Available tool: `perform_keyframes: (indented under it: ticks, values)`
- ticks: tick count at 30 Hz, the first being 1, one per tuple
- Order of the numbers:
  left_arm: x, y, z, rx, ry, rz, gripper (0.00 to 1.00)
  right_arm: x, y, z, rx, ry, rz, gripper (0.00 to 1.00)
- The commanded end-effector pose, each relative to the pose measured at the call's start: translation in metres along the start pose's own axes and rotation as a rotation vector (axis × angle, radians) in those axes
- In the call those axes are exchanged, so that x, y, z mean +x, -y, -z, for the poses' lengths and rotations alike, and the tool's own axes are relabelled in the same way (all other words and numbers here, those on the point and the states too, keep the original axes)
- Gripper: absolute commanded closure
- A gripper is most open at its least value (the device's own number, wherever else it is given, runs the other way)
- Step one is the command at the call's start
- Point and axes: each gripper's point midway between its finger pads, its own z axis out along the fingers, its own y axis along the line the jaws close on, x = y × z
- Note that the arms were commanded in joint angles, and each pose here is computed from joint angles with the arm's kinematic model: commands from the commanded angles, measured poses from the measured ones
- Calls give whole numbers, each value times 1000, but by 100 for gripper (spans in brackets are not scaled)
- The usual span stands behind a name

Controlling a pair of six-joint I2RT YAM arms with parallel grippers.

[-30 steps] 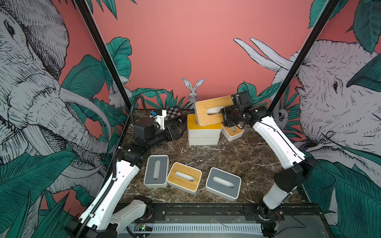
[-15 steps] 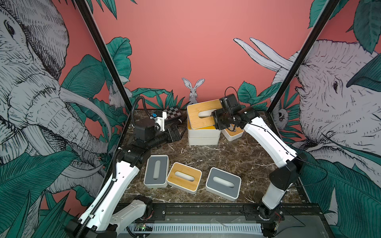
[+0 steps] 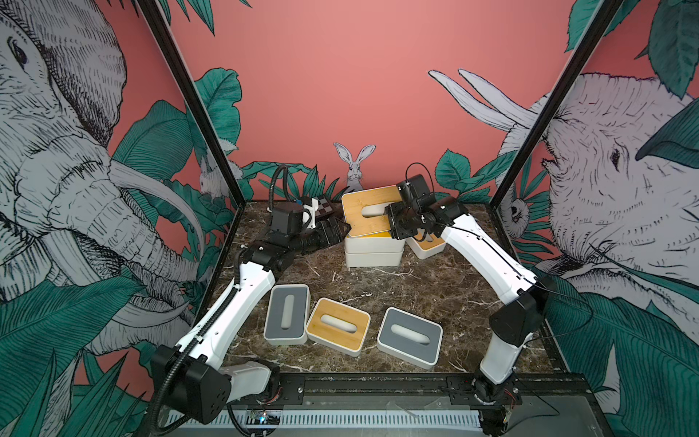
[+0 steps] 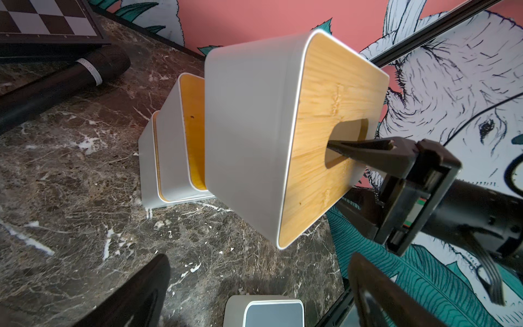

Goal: Stack the tissue boxes
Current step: Place the tissue box at the tissue box.

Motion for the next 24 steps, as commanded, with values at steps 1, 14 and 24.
perform_keyframes:
  ticks: [1, 14, 24]
  values:
    - [-22, 13, -1, 35, 47, -12, 0, 5, -27, 11, -116, -14, -7, 47]
    - [-32, 2, -24, -14, 25, -19, 0, 8, -28, 4, -139, -35, -16, 42]
    - [-38, -1, -32, -17, 21, -17, 0, 5, -36, 13, -200, -28, -17, 36]
